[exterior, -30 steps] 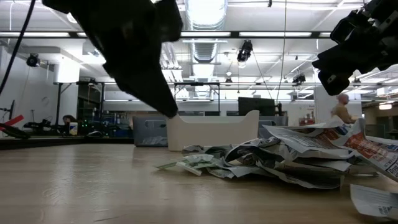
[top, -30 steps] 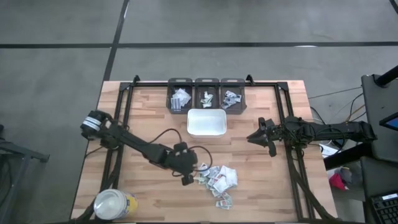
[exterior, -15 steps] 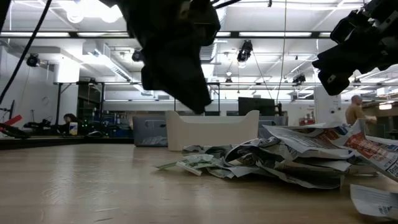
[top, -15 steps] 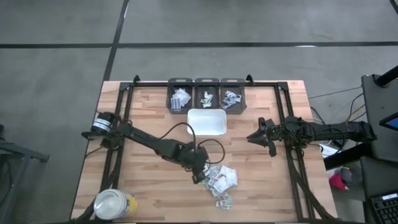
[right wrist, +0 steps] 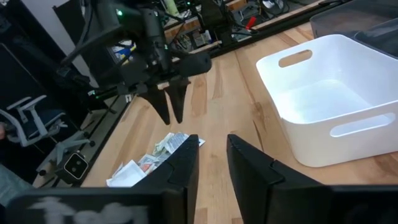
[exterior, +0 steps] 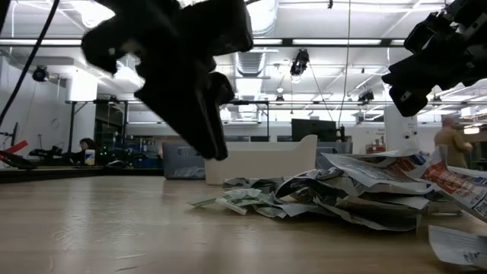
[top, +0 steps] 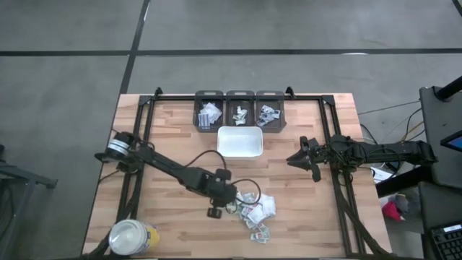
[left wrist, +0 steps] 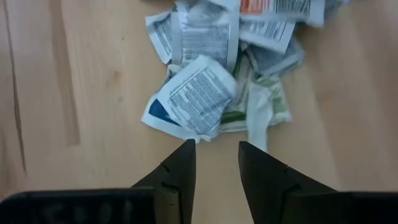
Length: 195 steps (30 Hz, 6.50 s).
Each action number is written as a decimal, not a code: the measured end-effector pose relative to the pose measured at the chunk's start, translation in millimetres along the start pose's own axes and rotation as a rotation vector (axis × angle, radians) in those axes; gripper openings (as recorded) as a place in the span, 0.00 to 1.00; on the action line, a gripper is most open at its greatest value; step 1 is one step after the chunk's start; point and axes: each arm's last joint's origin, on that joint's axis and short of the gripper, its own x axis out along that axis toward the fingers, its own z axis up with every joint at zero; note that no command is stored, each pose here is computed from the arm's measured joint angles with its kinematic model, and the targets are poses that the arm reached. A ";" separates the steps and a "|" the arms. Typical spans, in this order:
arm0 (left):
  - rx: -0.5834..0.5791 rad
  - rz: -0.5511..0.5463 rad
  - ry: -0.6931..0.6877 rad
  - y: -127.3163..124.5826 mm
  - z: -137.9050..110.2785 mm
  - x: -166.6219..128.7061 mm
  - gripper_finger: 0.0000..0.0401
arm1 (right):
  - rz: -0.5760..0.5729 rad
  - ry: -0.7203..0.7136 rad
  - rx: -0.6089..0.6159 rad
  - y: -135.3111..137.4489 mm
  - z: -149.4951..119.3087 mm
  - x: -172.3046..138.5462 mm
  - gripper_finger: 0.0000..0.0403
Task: Pick & Place First Aid Supplies
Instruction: Put the white alcohol pad into the right black bin
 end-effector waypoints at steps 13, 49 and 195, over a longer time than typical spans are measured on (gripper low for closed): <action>0.167 0.064 0.017 -2.2 -3.2 17.8 0.29 | 0.001 0.000 0.000 0.1 0.0 0.0 0.18; 0.432 0.360 0.020 -36.8 -11.6 28.9 0.29 | 0.000 0.000 0.000 0.0 0.0 0.0 0.17; -0.738 -0.682 -0.888 120.1 92.8 -82.7 0.00 | 0.008 0.076 -0.221 40.4 112.0 44.4 0.56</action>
